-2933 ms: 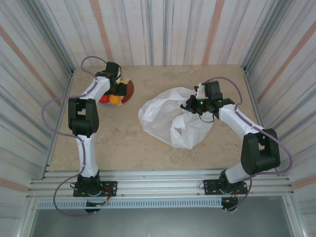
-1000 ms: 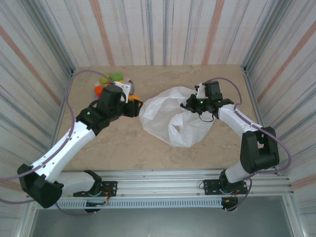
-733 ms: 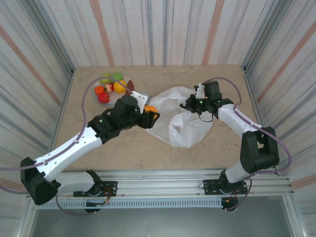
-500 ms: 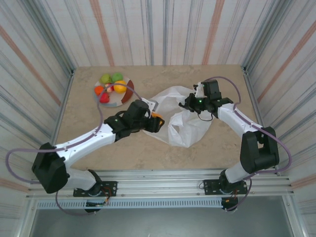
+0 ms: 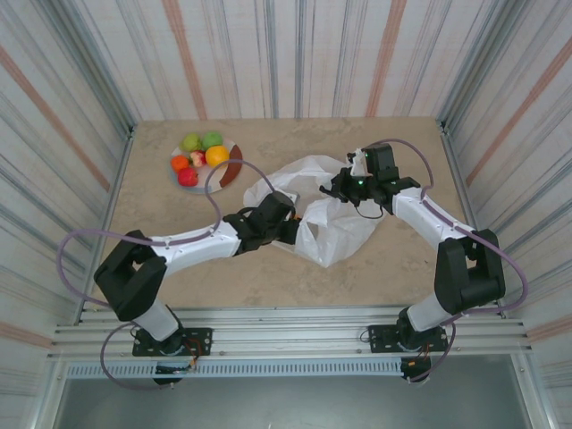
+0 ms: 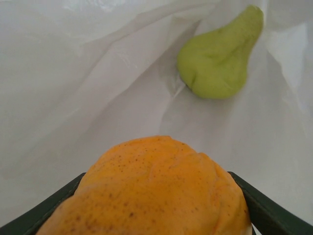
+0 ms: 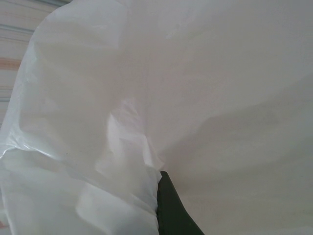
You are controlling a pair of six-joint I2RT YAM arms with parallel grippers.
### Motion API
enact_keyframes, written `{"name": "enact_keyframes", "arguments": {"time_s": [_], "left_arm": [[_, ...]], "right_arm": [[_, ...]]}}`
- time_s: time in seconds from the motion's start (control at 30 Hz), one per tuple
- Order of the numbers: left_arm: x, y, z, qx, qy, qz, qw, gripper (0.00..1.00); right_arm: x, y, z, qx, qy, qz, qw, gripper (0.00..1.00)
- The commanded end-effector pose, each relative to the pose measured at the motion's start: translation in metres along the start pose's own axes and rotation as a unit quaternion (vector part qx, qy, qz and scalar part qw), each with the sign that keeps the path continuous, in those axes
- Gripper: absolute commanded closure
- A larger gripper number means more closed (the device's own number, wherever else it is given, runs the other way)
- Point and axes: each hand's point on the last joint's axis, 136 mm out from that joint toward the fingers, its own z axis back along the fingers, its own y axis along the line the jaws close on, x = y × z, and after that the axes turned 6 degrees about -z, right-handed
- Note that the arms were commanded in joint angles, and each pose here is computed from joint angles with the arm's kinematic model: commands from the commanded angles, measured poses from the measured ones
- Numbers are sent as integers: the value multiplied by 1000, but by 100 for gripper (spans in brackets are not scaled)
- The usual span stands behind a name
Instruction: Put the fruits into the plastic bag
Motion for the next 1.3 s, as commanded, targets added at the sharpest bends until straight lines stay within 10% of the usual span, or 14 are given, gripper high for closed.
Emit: {"name": "enact_keyframes", "arguments": {"time_s": [0.0, 0.6, 1.27], "left_arm": [[36, 6, -8, 30, -69, 26, 997, 31], [81, 15, -81, 69, -159, 56, 983, 23], [75, 5, -52, 28, -141, 13, 989, 12]], "right_arm": [[-5, 12, -1, 19, 12, -5, 1000, 100], [-14, 3, -6, 9, 38, 1, 999, 100], [-6, -9, -1, -8, 24, -3, 1000, 100]]}}
